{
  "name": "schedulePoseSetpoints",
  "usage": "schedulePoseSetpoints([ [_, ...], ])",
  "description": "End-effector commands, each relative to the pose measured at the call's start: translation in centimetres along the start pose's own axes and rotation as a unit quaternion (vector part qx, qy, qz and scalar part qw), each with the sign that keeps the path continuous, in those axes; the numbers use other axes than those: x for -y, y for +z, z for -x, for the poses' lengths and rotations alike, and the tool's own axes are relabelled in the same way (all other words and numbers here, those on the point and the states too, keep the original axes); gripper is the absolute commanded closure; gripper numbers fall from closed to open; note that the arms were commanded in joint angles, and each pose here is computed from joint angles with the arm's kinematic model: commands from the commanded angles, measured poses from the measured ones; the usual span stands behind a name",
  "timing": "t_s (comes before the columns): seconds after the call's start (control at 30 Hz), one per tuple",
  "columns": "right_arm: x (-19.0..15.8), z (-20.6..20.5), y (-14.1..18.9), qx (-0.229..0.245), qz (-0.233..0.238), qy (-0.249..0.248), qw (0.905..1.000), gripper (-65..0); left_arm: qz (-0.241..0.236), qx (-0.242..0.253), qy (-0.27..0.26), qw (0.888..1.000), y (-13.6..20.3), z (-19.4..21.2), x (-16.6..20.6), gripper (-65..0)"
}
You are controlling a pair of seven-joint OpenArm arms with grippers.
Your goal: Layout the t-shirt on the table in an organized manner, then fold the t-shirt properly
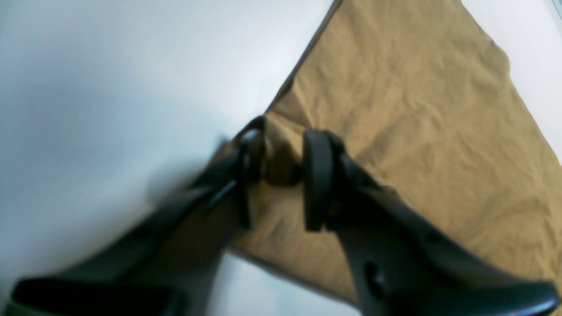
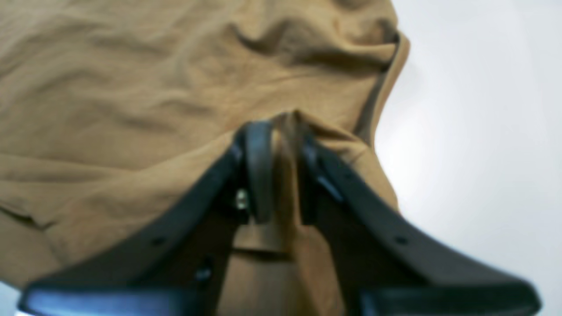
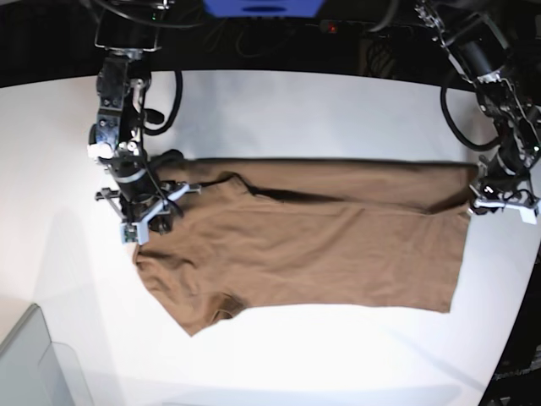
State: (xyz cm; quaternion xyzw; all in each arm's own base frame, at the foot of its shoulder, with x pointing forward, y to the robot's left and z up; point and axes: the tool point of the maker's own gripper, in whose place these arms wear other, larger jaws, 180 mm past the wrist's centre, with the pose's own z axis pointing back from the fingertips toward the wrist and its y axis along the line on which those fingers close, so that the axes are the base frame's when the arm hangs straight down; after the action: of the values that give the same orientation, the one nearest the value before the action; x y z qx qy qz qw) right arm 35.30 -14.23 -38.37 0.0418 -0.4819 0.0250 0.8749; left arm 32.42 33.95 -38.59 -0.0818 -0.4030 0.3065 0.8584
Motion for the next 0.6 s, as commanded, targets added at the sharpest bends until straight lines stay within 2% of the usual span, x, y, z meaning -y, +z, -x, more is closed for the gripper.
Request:
schedulePoseSetpoints([
  [0.0,0.0,-1.8,0.2,0.029,-0.003,0.003,0.9996,-17.2,0.006,0.029,-0.008,1.0,0.4,-2.2,0.4,-18.5],
  [0.1,0.2,-2.4,0.6,0.039,0.001,0.004,0.9992,-22.3,0.006,0.031,-0.006,0.999,0.4,-2.3,0.3,-19.5],
  [0.2,1.6,-3.4,2.0,0.058,0.023,0.002,0.998,-24.8,0.012,0.038,-0.01,0.999,0.8,-2.8,0.7,-19.5],
  [0.33,3.0,-3.8,4.1,0.073,0.045,0.004,0.9963,-28.5,0.007,0.065,-0.031,0.997,2.8,-3.6,0.6,-19.5],
  [0.47,3.9,-1.9,5.4,0.058,0.058,0.002,0.9966,-29.9,-0.003,0.08,-0.019,0.997,4.2,-3.1,-0.2,-19.5],
  [0.57,4.5,-0.5,5.9,0.043,0.067,-0.002,0.9968,-29.8,-0.014,0.066,-0.013,0.998,4.1,-1.9,-1.4,-19.5],
])
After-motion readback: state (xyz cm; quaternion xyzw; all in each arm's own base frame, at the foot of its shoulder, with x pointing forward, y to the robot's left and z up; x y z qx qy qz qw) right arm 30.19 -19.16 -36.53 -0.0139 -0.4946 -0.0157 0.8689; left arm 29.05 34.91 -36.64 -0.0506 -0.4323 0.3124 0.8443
